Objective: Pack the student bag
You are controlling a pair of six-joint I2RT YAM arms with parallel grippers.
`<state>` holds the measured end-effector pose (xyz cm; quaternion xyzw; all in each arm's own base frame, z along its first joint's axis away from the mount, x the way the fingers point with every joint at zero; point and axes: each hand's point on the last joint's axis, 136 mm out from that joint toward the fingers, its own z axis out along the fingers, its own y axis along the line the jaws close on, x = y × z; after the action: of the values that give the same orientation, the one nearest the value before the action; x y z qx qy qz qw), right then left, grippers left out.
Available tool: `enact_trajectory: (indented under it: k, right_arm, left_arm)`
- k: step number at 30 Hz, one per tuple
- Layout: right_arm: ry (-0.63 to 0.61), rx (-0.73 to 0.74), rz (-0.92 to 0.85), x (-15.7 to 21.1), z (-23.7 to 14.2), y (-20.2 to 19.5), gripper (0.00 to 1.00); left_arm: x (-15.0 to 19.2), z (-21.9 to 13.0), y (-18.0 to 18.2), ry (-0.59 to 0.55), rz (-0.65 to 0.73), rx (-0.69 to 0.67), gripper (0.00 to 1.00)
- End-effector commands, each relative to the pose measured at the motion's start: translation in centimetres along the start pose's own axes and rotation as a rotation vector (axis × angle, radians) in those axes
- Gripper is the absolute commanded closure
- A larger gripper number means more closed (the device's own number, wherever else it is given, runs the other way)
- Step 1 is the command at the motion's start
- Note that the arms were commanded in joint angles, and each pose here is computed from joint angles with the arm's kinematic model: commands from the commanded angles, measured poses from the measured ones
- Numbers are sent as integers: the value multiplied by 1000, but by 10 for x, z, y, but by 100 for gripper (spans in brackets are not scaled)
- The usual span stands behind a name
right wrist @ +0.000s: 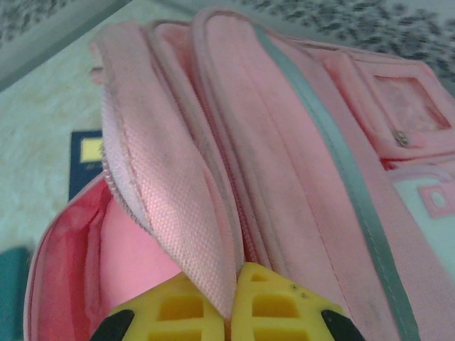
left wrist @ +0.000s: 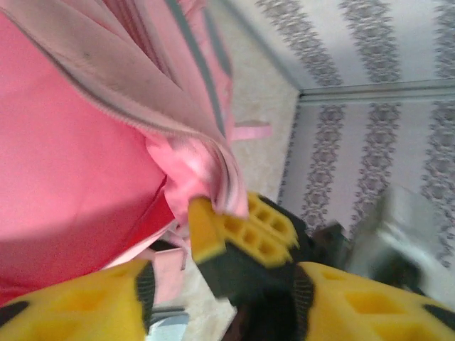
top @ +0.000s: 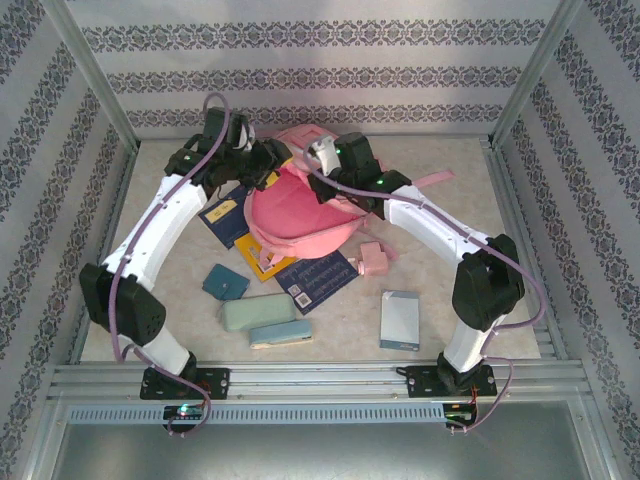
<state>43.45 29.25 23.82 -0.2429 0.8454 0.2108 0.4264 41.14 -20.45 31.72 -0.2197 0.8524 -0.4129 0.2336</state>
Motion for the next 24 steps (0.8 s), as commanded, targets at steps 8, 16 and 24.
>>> enact_trajectory:
  k: [8, 16, 24]
  right_arm:
    - [-280, 324, 464, -61, -96, -131, 100]
    - [-254, 545, 513, -37, -133, -189, 100]
    - [-182, 623, 524, -5, -136, -214, 100]
  left_arm:
    - [0, -27, -5, -80, 192, 33, 9]
    - [11, -29, 38, -73, 255, -106, 11]
    - [75, -24, 85, 150, 512, -272, 15]
